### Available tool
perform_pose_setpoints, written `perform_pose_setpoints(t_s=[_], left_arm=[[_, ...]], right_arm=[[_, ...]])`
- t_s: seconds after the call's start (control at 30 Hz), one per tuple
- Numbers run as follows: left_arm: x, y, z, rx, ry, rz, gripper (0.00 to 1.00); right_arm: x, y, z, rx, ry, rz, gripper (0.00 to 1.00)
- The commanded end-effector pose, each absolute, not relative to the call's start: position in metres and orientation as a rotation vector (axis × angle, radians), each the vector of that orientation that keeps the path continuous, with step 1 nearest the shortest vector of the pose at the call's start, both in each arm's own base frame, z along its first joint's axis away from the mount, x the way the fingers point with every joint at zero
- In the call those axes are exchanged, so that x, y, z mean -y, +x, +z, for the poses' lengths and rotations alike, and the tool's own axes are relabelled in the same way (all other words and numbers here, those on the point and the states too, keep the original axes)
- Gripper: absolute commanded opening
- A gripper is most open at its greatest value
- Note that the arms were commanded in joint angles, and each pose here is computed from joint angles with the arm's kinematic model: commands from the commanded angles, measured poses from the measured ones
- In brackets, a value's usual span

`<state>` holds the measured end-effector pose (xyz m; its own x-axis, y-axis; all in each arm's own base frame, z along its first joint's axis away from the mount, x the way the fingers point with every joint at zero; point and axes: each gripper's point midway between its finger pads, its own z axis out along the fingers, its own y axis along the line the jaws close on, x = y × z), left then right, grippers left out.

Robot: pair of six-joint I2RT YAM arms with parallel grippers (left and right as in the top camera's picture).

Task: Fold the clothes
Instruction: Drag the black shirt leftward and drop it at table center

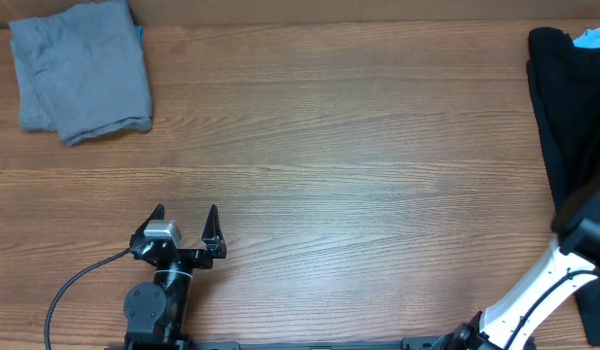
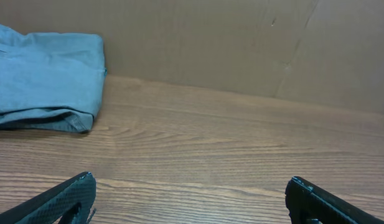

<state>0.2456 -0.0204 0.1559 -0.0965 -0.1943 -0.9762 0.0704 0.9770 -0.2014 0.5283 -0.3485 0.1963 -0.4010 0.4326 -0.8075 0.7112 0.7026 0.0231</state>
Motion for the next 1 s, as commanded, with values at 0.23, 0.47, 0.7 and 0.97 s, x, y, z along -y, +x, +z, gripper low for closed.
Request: perform_pose_setpoints(t_s=[0.23,0.47,0.7,0.97], left_arm=[[0.020,0.245,0.156,-1.648,-0.076,-0.207,1.00],[0.020,0.245,0.156,-1.648,-0.076,-0.207,1.00],[0.020,0.245,0.156,-1.648,-0.076,-0.207,1.00],[0.020,0.245,0.156,-1.648,-0.076,-0.207,1.00]], right_arm=[[0.121,0.610,0.225,-2.139,0.536,0.065,0.04],[-0.089,0.617,0.222,-2.220,0.241,0.436,0.04],[-0.287,0.560,0.210,-2.278,-0.078,0.628,0.19],[-0.381,0.505,0.226,-2.211,-0.222,0.579,0.37]])
